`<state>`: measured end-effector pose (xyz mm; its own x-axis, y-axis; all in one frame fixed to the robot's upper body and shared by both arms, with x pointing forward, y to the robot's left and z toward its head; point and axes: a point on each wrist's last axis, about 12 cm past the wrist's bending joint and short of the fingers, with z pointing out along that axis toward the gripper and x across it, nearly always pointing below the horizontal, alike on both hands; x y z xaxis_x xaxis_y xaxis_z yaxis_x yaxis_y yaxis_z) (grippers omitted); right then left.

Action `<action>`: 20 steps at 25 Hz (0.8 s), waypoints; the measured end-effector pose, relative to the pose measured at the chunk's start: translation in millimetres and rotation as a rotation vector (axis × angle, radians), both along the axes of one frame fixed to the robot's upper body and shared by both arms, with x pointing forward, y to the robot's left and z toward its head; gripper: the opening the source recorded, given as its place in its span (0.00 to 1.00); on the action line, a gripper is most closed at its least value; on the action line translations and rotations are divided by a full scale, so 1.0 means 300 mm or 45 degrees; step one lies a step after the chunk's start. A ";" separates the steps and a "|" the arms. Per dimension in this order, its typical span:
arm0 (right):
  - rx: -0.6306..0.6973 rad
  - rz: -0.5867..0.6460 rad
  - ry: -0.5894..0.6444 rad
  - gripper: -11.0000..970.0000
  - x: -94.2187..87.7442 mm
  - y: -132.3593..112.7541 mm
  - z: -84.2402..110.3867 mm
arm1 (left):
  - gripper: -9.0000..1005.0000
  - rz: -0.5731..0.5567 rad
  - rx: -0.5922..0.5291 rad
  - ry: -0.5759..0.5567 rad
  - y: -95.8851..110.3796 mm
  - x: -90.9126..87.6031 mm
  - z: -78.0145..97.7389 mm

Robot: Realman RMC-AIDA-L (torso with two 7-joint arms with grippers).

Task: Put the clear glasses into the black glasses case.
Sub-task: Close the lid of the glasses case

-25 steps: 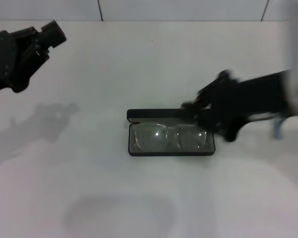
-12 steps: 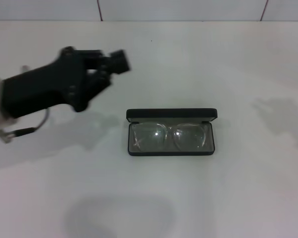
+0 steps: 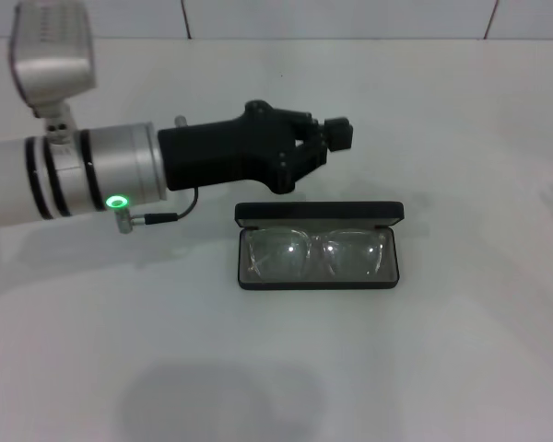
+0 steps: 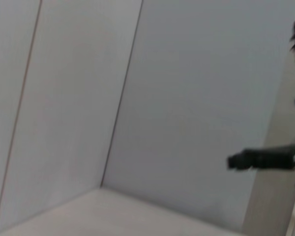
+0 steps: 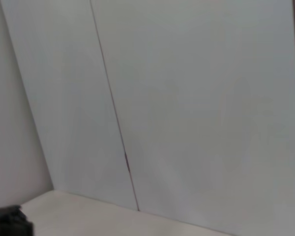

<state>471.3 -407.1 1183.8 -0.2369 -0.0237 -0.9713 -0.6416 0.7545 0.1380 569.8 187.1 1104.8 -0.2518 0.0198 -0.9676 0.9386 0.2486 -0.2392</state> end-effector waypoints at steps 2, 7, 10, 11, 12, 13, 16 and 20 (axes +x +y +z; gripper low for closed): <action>0.022 -0.001 0.011 0.14 -0.003 -0.002 -0.017 | 0.09 0.005 0.058 0.019 -0.016 0.007 -0.017; 0.051 0.002 0.027 0.14 -0.007 -0.002 -0.043 | 0.09 0.017 0.171 0.049 -0.042 0.013 -0.053; 0.063 0.008 0.030 0.14 -0.007 0.000 -0.051 | 0.09 0.039 0.212 0.065 -0.049 0.014 -0.073; 0.068 0.012 0.030 0.14 -0.004 0.002 -0.053 | 0.09 0.047 0.219 0.070 -0.049 0.014 -0.079; 0.075 0.016 0.032 0.14 -0.002 0.005 -0.058 | 0.09 0.057 0.226 0.075 -0.048 0.014 -0.086; 0.081 0.021 0.032 0.14 0.000 0.007 -0.061 | 0.09 0.068 0.233 0.079 -0.046 0.014 -0.091; 0.095 0.025 0.037 0.14 0.003 0.010 -0.071 | 0.09 0.095 0.253 0.096 -0.043 0.015 -0.106; 0.104 0.030 0.039 0.14 0.005 0.013 -0.079 | 0.09 0.098 0.263 0.108 -0.041 0.011 -0.114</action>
